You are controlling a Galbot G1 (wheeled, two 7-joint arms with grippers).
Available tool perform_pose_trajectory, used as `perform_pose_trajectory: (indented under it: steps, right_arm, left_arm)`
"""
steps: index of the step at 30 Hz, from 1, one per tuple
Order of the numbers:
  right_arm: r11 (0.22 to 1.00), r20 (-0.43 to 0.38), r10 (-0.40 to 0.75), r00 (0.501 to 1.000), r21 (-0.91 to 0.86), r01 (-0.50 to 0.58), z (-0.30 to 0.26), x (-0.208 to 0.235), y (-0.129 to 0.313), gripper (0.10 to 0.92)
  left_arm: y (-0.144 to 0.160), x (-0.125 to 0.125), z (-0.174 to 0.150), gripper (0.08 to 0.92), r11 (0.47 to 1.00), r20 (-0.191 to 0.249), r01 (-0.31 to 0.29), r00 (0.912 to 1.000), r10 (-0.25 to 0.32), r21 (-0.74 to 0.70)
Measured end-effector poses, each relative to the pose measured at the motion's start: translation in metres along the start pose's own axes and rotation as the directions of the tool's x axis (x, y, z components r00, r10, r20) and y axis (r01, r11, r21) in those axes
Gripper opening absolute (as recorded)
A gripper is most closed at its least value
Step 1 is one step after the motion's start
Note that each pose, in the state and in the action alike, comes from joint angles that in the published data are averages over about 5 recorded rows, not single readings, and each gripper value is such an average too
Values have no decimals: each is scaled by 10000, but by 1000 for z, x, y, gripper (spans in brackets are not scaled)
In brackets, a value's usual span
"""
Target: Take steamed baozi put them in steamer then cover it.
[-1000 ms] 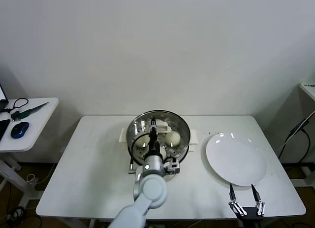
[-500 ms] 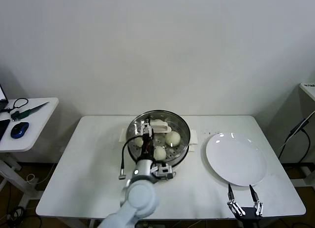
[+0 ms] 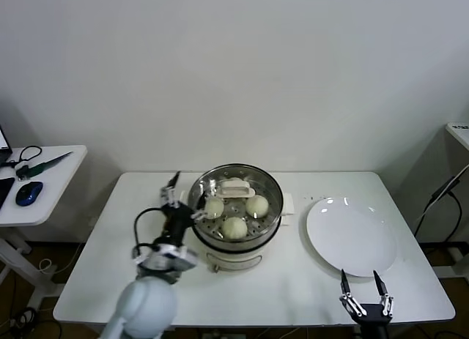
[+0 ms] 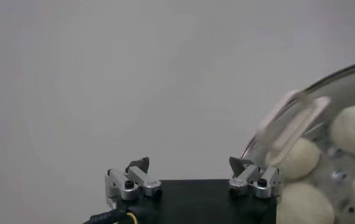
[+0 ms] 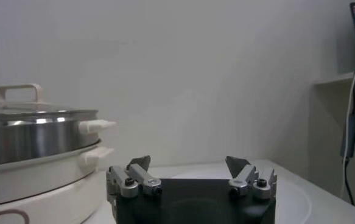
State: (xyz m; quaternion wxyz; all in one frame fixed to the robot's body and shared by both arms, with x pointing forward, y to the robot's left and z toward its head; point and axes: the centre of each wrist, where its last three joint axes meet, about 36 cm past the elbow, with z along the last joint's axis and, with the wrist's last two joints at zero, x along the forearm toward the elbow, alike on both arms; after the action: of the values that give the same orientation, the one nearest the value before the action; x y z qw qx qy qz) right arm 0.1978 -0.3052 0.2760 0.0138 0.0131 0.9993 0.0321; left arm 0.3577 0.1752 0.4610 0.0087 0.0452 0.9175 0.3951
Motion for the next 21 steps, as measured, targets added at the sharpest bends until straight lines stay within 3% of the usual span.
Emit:
perform_pose_trajectory:
  steps: [5,12,21]
  right_arm:
    - [9998,15,-6,10000,192,6,1,-4,-4,823]
    - [9995,-74,-6,10000,331,9,3,-11,-8,823]
    - [9993,-105,20,9999,382,-16,3,-14,-10,823]
  left_arm:
    - [23,15,62,823,9726,-456,98,9990,8,2323]
    - [14,37,138,823,8887,-1067,516,9943,-30,4556]
    - [-16,65,184,823,8076,-1524,932,9883,-42,5823]
